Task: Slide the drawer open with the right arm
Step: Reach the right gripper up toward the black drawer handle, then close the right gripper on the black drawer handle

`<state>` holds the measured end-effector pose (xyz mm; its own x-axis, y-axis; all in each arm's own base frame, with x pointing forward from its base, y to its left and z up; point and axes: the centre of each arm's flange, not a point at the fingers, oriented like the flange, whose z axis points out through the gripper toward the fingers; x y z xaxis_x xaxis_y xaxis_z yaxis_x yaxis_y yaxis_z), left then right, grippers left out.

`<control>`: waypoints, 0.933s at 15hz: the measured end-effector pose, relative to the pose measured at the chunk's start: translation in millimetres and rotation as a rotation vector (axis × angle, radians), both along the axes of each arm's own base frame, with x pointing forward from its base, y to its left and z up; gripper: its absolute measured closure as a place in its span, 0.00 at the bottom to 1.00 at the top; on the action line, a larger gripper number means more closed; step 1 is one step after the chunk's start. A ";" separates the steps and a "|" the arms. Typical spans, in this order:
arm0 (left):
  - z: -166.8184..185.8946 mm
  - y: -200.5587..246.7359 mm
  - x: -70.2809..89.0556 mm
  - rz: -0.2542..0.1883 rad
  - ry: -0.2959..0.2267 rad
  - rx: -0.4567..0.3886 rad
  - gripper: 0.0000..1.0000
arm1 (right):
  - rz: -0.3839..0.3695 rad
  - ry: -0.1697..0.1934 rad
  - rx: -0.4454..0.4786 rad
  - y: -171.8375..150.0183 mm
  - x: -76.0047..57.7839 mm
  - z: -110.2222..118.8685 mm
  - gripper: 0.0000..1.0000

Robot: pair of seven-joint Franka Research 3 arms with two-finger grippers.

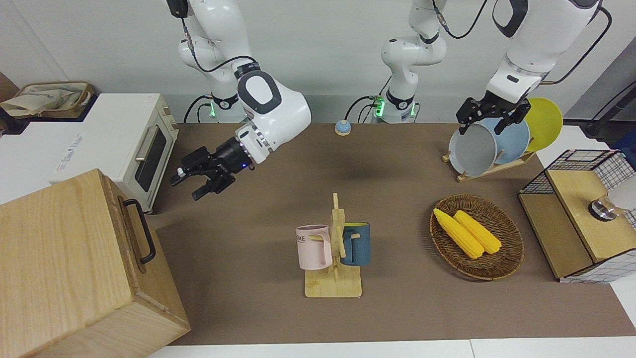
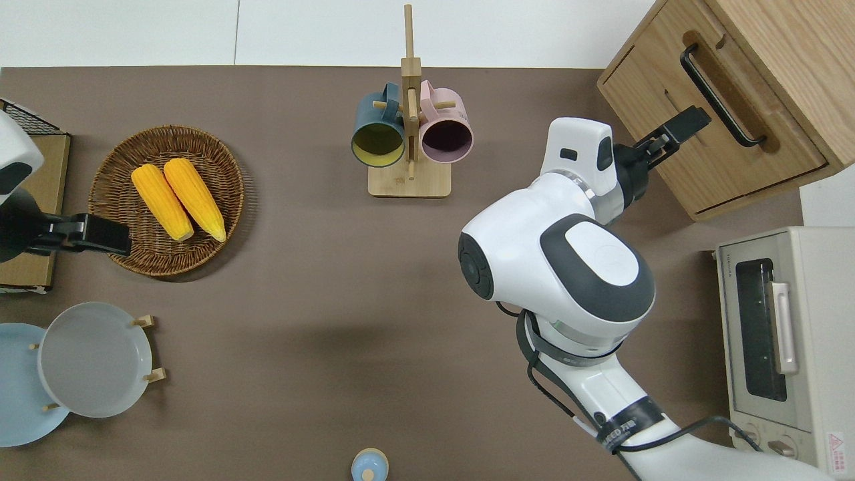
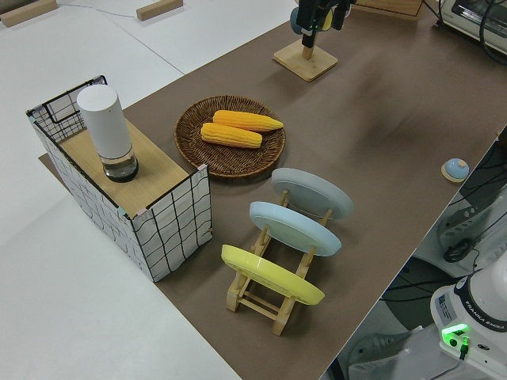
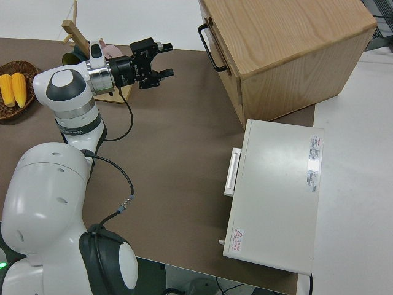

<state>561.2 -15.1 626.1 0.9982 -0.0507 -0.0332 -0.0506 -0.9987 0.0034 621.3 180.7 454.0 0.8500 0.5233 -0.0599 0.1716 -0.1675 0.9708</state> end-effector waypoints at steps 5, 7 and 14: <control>0.0 0.0 0.0 0.000 0.000 0.000 0.00 | -0.030 -0.009 -0.065 -31.5 10.9 -24.6 0.02; 0.0 0.0 0.0 0.000 0.000 0.000 0.00 | -0.039 -0.009 -0.098 -45.5 16.5 -30.9 0.02; 0.0 0.0 0.0 0.000 0.000 0.000 0.00 | -0.010 -0.075 -0.163 -84.7 36.9 -56.0 0.02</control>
